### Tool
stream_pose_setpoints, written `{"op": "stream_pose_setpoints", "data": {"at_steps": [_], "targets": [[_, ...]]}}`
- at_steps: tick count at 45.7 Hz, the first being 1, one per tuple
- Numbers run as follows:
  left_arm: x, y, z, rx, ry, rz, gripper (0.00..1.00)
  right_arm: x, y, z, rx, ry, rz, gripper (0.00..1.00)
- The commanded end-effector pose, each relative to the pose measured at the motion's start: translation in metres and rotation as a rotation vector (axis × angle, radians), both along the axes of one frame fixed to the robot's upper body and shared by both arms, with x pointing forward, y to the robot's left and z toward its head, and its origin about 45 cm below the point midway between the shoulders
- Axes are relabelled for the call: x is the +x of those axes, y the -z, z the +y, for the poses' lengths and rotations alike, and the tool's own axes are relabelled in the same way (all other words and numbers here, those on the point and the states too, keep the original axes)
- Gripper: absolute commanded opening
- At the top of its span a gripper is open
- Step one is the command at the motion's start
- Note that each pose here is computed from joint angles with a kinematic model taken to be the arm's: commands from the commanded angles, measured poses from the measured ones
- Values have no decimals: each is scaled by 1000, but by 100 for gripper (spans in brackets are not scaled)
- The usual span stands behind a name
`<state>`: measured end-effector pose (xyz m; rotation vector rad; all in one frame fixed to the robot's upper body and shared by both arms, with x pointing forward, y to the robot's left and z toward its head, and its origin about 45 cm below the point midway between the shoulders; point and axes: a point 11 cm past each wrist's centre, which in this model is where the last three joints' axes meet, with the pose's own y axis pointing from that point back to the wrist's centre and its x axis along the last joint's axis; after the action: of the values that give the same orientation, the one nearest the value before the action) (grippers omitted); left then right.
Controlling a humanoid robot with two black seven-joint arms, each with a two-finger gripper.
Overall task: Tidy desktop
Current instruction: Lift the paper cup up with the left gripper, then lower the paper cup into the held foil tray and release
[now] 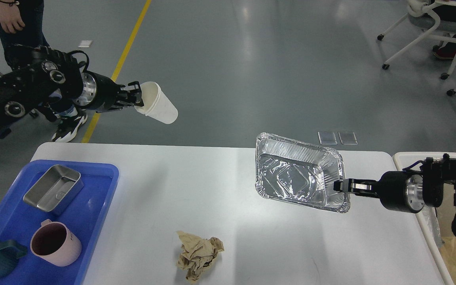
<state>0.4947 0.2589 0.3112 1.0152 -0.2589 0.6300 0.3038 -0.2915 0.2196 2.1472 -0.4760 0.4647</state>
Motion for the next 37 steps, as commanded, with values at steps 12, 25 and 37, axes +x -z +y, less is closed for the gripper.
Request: {"op": "stream_pose_setpoints", "data": {"at_steps": [12,25,37], "targets": [[3,-40,-68,-59,152,-26,0,-10,10,9,8,-39,50,0],[-24,-27,-172,33,421,38,0,-12,16,35,61,-88,70,0],[-43,-49,-234,17,562,0,0,-10,14,35,49,-101,75,0]]}}
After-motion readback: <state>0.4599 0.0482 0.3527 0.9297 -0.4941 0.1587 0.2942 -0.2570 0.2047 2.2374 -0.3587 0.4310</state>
